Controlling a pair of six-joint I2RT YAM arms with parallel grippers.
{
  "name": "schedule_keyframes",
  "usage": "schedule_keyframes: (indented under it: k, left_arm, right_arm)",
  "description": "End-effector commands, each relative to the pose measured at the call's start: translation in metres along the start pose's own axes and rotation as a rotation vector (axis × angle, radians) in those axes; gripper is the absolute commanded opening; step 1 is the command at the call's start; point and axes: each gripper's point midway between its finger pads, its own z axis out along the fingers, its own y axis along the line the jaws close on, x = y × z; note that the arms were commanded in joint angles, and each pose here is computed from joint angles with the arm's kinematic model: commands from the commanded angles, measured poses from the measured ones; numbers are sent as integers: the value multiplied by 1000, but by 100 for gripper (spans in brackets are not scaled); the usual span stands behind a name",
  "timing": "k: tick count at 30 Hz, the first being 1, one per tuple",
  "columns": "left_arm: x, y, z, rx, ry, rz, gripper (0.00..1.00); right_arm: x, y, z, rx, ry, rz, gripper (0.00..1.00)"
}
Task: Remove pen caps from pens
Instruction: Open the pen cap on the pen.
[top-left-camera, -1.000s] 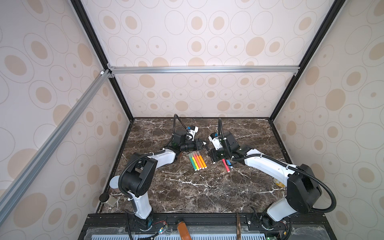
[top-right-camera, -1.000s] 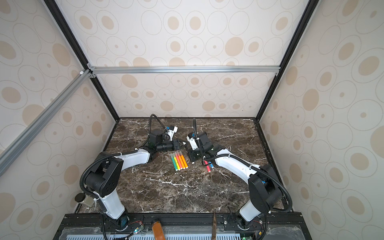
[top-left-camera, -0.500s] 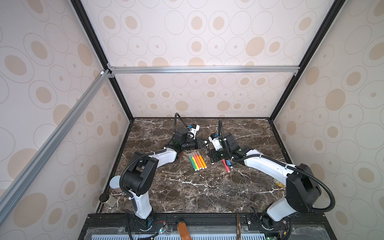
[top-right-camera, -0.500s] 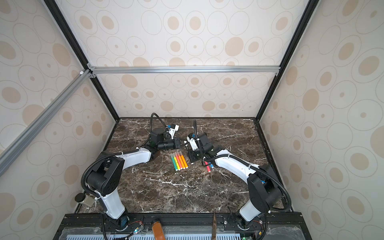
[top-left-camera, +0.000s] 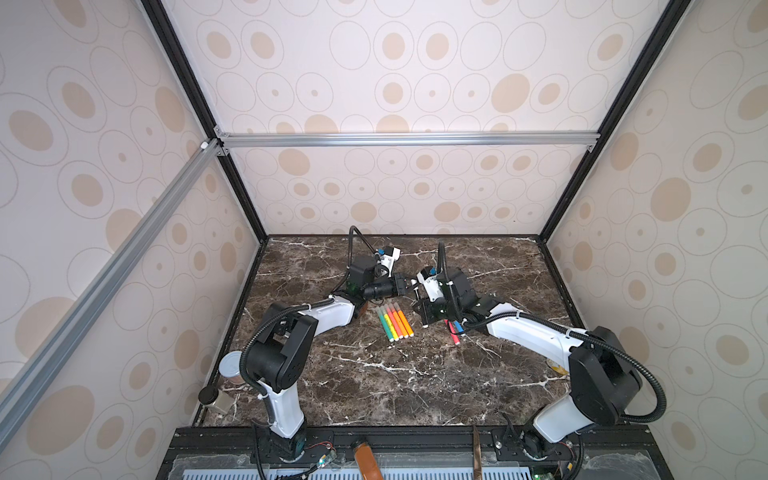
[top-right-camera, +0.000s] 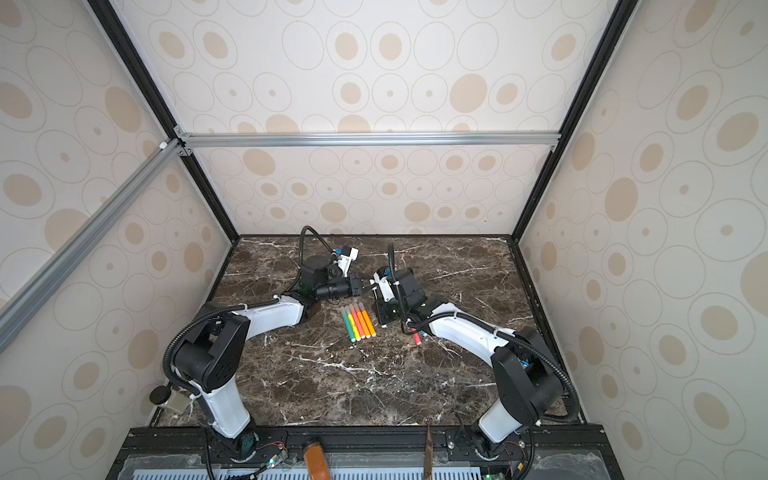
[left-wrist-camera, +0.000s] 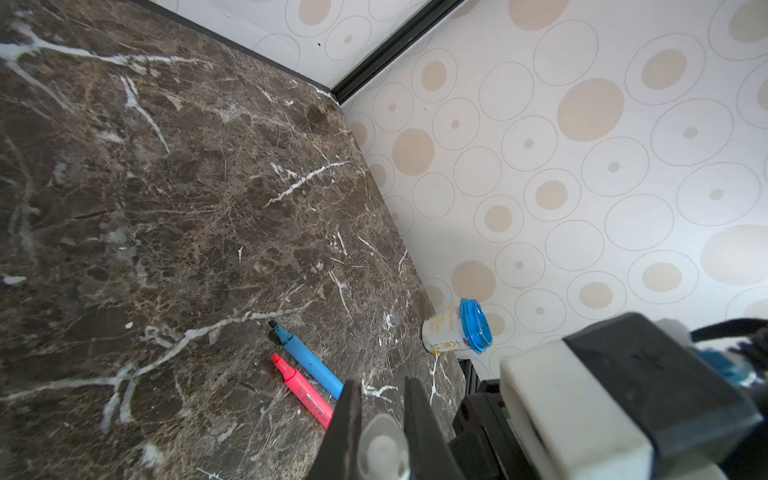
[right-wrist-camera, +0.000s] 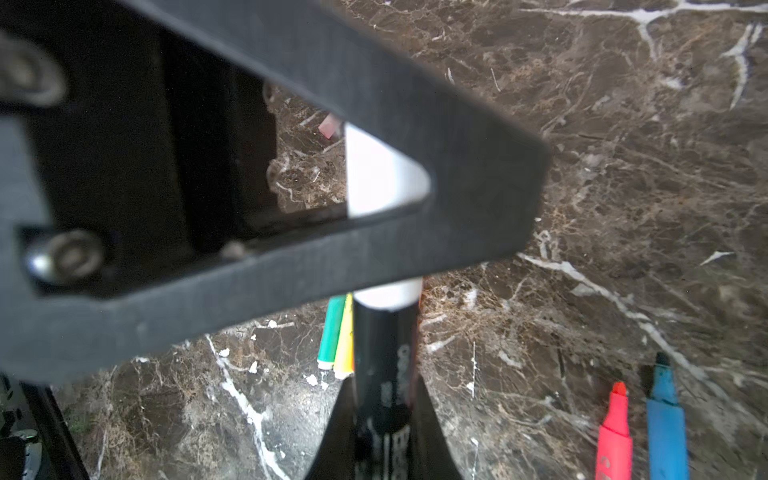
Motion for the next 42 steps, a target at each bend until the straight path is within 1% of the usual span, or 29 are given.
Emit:
schedule_keyframes:
  k: [1,5,10,16,20,23,28,35,42]
  left_arm:
    - [-4,-19,2,54,-9,20,0]
    - [-10,-20,4,36,-2,47,0]
    - [-36,-8,0,-67,-10,111,0]
    - [-80,5,-3,-143,-43,164,0]
    - [-111,9,0,-155,-69,180,0]
    - [-133,10,-1,-183,-95,200,0]
    - [-165,6,-10,-238,-141,238,0]
    - [-218,5,-25,-277,-212,269,0]
    - [-270,2,-26,-289,-252,291,0]
  right_arm:
    - [-2,0,4,-1,-13,5,0]
    - [8,-3,5,2,5,12,0]
    - [29,-9,0,20,40,12,0]
    - [60,-12,-6,20,85,41,0]
    - [81,-7,-7,24,122,33,0]
    - [94,-10,-8,51,145,45,0]
    - [108,-20,-11,100,177,83,0]
    - [122,-18,-14,79,192,106,0]
    - [129,-16,-24,79,188,96,0]
